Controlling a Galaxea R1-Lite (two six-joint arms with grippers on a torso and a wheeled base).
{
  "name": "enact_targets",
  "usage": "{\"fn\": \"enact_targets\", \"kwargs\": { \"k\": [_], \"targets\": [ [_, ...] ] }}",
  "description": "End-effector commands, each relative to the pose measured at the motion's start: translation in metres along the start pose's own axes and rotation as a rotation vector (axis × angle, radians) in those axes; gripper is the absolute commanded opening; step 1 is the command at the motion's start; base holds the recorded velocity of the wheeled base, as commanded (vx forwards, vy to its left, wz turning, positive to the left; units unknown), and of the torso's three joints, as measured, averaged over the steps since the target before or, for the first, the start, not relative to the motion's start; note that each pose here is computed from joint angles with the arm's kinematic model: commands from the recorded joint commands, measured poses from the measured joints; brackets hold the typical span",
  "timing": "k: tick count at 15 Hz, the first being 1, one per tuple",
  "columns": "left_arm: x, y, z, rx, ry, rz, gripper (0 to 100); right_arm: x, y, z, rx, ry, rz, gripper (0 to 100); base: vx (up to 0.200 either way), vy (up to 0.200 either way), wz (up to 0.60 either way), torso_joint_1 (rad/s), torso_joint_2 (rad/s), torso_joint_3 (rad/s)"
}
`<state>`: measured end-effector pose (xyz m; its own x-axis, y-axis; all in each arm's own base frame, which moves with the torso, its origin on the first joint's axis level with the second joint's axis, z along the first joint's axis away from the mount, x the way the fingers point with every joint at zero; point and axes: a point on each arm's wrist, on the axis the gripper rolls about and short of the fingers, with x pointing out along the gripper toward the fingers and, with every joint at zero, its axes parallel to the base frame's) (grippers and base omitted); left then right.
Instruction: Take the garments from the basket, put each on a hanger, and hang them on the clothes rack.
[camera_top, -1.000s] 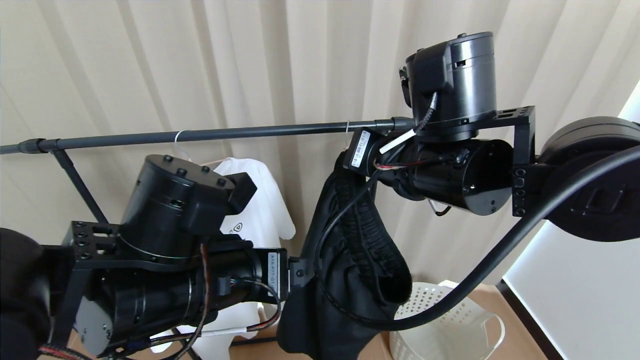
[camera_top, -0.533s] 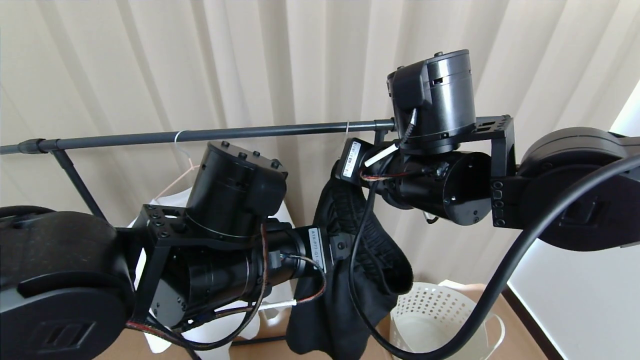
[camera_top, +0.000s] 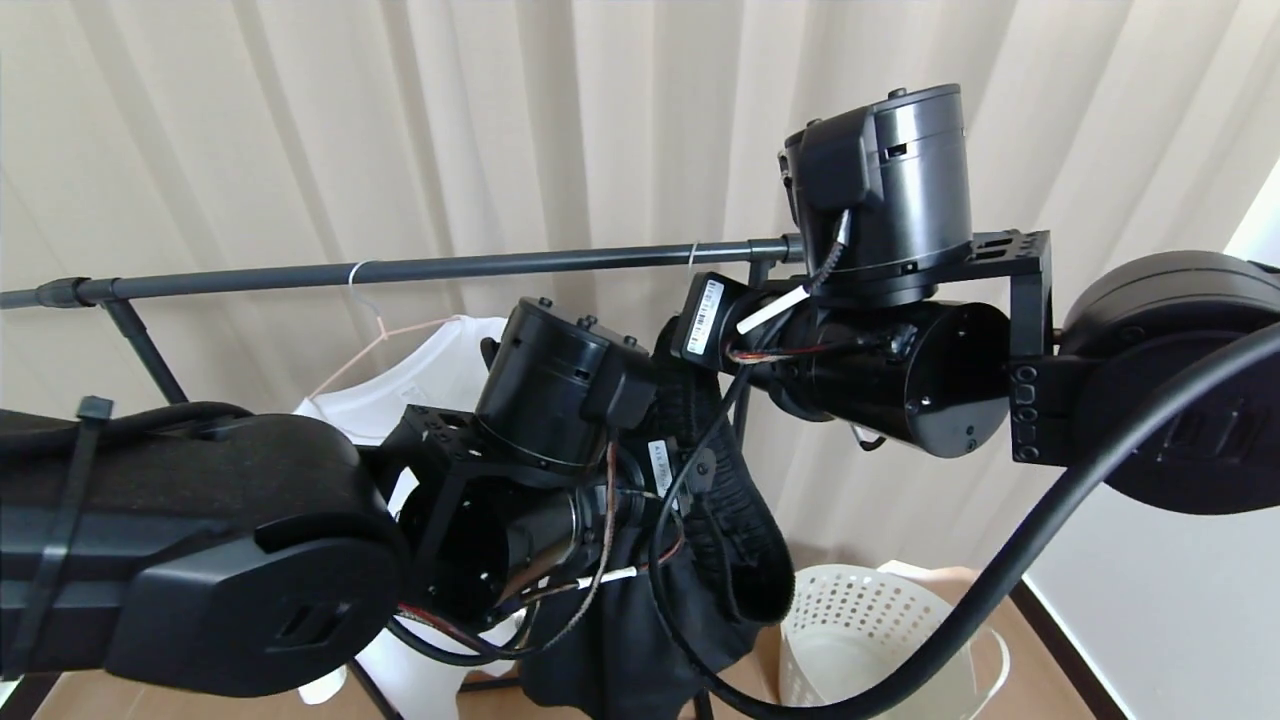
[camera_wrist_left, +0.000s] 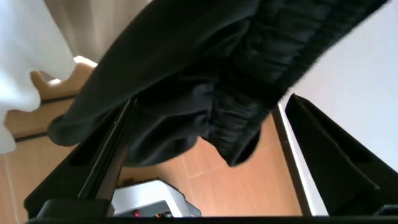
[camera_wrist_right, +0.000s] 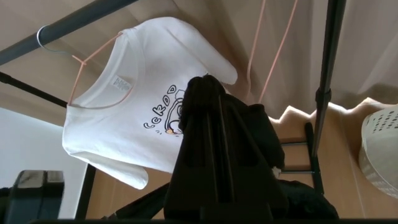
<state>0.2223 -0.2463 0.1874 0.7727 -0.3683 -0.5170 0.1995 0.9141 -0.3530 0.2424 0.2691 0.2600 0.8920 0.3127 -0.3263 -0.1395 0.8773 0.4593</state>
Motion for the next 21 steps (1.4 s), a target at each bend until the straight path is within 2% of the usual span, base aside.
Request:
{"fn": "enact_targets", "kwargs": {
  "k": [1,3,8,10,13,16,17,20,21],
  "targets": [
    [0.014,0.003,-0.009,0.027,-0.012,0.094,100,-0.012,0.000,0.010,0.014,-0.022,0.018,0,0.000,0.000,0.00,0.000,0.00,0.000],
    [0.017,0.011,-0.020,0.067,-0.009,0.168,100,-0.019,-0.001,0.017,0.024,-0.038,0.027,0,0.000,0.000,0.00,0.000,0.00,0.000],
    [0.016,0.036,-0.051,0.137,0.088,0.243,100,-0.032,-0.015,0.041,0.054,-0.094,0.011,0,0.000,0.000,0.00,0.000,0.00,0.000],
    [0.009,0.043,-0.067,0.177,0.133,0.257,100,-0.033,-0.023,0.051,0.062,-0.119,-0.006,0,0.000,0.000,0.00,0.000,0.00,0.000],
    [-0.007,0.046,-0.082,0.219,0.165,0.240,100,-0.032,-0.029,0.056,0.070,-0.136,-0.027,0,0.000,0.000,0.00,0.000,0.00,0.000],
    [-0.021,0.050,-0.082,0.220,0.158,0.224,100,-0.034,-0.034,0.060,0.073,-0.146,-0.039,0,0.000,0.000,0.00,0.000,0.00,0.000],
    [-0.025,0.051,-0.079,0.214,0.147,0.218,0,-0.036,-0.038,0.062,0.069,-0.150,-0.046,0,0.000,0.000,0.00,0.000,0.00,0.000],
    [-0.053,0.056,-0.048,0.204,0.038,0.173,0,-0.047,-0.051,0.063,-0.035,-0.150,-0.077,0,0.000,0.000,0.00,0.000,0.00,0.000],
    [-0.061,0.058,-0.034,0.201,-0.010,0.164,0,-0.051,-0.058,0.057,-0.114,-0.128,-0.096,0,0.000,0.000,0.00,0.000,0.00,0.000]
  ]
}}
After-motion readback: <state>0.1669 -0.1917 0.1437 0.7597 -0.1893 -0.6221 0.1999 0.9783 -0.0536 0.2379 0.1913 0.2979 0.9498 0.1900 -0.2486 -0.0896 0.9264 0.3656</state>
